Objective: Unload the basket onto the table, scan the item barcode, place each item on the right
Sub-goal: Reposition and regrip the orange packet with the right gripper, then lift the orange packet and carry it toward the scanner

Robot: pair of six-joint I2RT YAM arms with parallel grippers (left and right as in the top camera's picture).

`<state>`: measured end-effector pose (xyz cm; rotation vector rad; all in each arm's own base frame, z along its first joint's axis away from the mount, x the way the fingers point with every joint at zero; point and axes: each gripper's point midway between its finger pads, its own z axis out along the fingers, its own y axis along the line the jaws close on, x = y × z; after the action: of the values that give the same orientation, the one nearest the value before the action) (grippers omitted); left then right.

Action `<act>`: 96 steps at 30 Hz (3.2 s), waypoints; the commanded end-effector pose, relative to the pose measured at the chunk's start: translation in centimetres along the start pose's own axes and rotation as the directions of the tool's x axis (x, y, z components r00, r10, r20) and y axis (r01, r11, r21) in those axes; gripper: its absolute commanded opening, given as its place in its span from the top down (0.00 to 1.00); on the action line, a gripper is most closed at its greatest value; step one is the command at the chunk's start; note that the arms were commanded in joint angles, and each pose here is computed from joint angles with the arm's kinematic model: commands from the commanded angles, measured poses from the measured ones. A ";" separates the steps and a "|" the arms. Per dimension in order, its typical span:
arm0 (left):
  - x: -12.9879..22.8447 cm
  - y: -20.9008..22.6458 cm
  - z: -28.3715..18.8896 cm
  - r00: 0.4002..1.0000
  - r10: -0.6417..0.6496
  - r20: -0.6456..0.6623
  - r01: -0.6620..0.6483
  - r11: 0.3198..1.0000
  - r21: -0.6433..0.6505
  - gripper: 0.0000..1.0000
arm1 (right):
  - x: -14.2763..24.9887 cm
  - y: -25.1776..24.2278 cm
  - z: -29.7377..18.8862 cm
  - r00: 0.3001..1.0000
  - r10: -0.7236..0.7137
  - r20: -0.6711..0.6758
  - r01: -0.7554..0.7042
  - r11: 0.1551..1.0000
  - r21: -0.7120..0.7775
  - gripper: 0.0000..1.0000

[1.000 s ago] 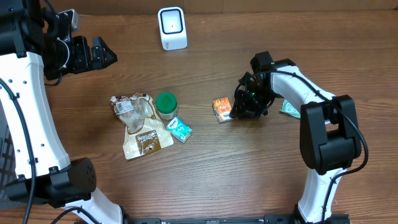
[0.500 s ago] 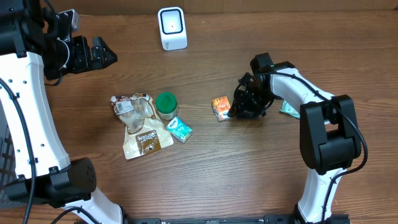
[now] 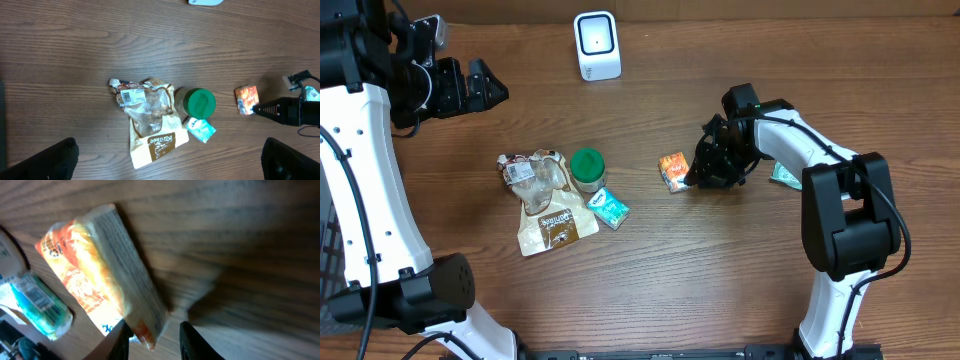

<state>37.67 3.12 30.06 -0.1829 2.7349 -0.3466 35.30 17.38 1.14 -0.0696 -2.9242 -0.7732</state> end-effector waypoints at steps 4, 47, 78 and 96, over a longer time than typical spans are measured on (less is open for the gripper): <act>-0.1 -0.6 -0.6 0.999 0.029 0.020 -0.029 1.000 0.009 0.00 | 0.1 1.6 1.2 1.000 -0.010 0.011 0.010 1.000 -0.013 0.69; -0.1 -0.6 -0.6 0.999 0.029 0.020 -0.029 1.000 0.009 0.00 | 5.0 17.1 -17.6 0.929 -0.326 0.174 0.307 0.421 -0.853 0.96; -0.1 -0.6 -0.6 0.999 0.029 0.020 -0.029 1.000 0.009 0.00 | -1.3 11.8 -11.1 0.960 -0.095 0.263 0.214 0.857 -0.469 0.96; -0.1 -0.6 -0.6 0.999 0.029 0.020 -0.029 1.000 0.009 0.00 | -3.9 6.4 -16.3 0.905 -0.128 0.405 0.026 0.969 0.247 0.96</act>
<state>37.67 3.12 30.06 -0.1825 2.7352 -0.3466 37.57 15.52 12.97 -0.1810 -3.1906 -0.6338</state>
